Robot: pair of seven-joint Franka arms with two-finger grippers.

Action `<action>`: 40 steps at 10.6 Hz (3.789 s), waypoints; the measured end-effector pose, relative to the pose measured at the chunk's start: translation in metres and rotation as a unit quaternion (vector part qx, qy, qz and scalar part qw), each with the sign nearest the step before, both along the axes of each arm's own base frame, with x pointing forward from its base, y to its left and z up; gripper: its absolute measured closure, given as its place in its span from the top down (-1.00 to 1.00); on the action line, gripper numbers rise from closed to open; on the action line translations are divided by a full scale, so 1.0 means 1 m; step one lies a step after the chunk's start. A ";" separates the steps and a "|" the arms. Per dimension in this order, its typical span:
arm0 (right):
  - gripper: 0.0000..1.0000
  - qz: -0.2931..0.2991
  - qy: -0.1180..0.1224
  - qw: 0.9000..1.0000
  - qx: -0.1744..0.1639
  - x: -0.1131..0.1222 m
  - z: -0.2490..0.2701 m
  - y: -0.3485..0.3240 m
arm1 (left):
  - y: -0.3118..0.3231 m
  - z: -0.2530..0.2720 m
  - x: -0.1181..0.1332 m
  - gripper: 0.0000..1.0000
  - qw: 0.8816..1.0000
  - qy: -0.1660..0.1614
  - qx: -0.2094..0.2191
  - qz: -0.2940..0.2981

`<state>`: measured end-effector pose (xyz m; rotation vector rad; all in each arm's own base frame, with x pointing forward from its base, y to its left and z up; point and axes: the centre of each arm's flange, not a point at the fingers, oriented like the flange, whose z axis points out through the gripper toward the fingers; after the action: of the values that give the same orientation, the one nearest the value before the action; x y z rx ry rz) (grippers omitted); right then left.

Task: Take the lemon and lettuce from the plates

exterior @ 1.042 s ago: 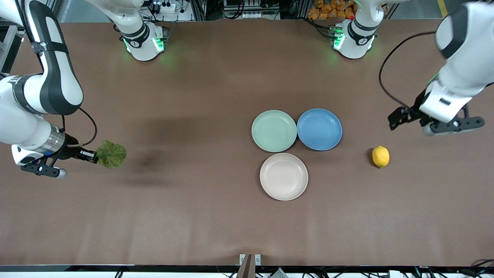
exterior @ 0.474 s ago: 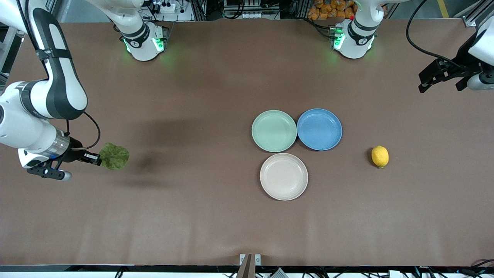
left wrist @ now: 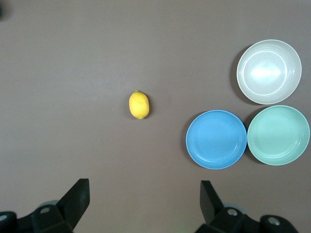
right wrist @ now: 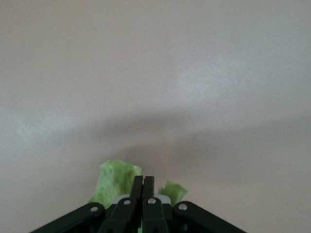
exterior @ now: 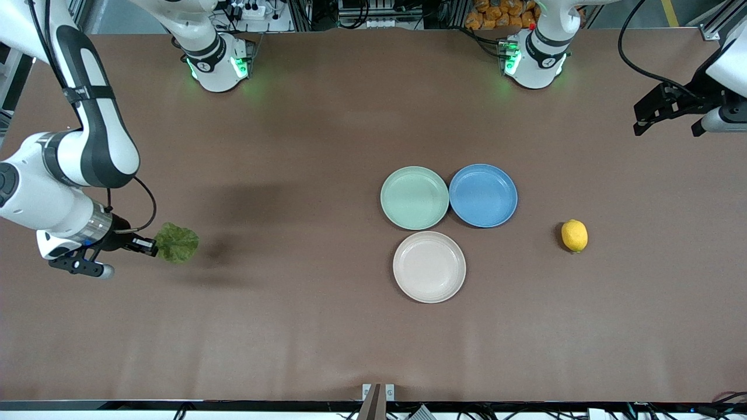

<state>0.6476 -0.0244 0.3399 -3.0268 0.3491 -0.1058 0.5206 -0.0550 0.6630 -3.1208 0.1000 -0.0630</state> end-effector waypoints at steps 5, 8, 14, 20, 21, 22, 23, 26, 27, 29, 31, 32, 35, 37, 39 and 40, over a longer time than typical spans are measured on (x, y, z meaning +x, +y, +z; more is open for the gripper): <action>-0.96 -0.008 -0.021 1.000 0.005 0.005 -0.077 -0.001 | -0.003 -0.008 0.005 1.00 1.000 0.011 -0.022 -0.001; -0.96 -0.015 -0.032 0.999 0.006 0.007 -0.100 -0.005 | -0.001 -0.008 0.005 1.00 1.000 0.012 -0.022 0.002; -0.51 -0.019 -0.045 0.999 0.007 0.010 -0.122 -0.007 | 0.013 -0.019 0.013 1.00 0.999 0.023 -0.022 0.014; 0.99 -0.001 -0.020 1.000 0.012 0.039 -0.042 -0.001 | 0.014 -0.021 0.014 1.00 0.999 0.025 -0.022 0.016; 1.00 0.005 -0.010 1.000 0.012 0.038 -0.020 0.002 | 0.014 -0.021 0.014 1.00 0.999 0.025 -0.022 0.016; 1.00 0.013 -0.004 1.000 0.011 0.035 0.005 0.009 | 0.014 -0.020 0.014 1.00 0.999 0.024 -0.022 0.016; 1.00 0.024 -0.003 1.000 0.007 0.031 0.024 0.018 | 0.014 -0.019 0.014 1.00 0.999 0.023 -0.022 0.016; 1.00 0.075 0.001 0.997 -0.030 0.016 0.072 0.047 | 0.016 -0.018 0.014 1.00 0.999 0.021 -0.018 0.017; 1.00 0.087 0.002 0.996 -0.036 0.010 0.090 0.053 | 0.016 -0.017 0.014 1.00 0.999 0.021 -0.017 0.017; 1.00 0.102 -0.011 0.994 -0.046 -0.006 0.138 0.063 | 0.014 -0.017 0.014 1.00 1.000 0.021 -0.017 0.015; 1.00 0.110 -0.037 0.992 -0.056 -0.028 0.197 0.067 | 0.015 -0.017 0.014 1.00 1.000 0.020 -0.017 0.016; 1.00 0.120 -0.045 0.990 -0.062 -0.039 0.220 0.068 | 0.015 -0.017 0.014 1.00 1.000 0.020 -0.017 0.016; 1.00 0.146 -0.057 0.985 -0.073 -0.064 0.265 0.066 | 0.015 -0.017 0.014 1.00 1.000 0.020 -0.017 0.015; 1.00 0.145 -0.029 0.986 -0.076 -0.090 0.298 0.063 | 0.012 -0.018 0.014 1.00 1.000 0.021 -0.017 0.012; 1.00 0.142 0.006 0.987 -0.075 -0.109 0.323 0.057 | 0.010 -0.018 0.015 1.00 1.000 0.021 -0.014 0.011; 1.00 0.143 0.014 0.987 -0.073 -0.113 0.328 0.055 | 0.011 -0.018 0.015 1.00 1.000 0.020 -0.007 0.011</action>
<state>0.5348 0.0306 0.6675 -3.1862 -0.0977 -0.0704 0.5354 -0.0437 0.6449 -3.1376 0.0667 -0.0012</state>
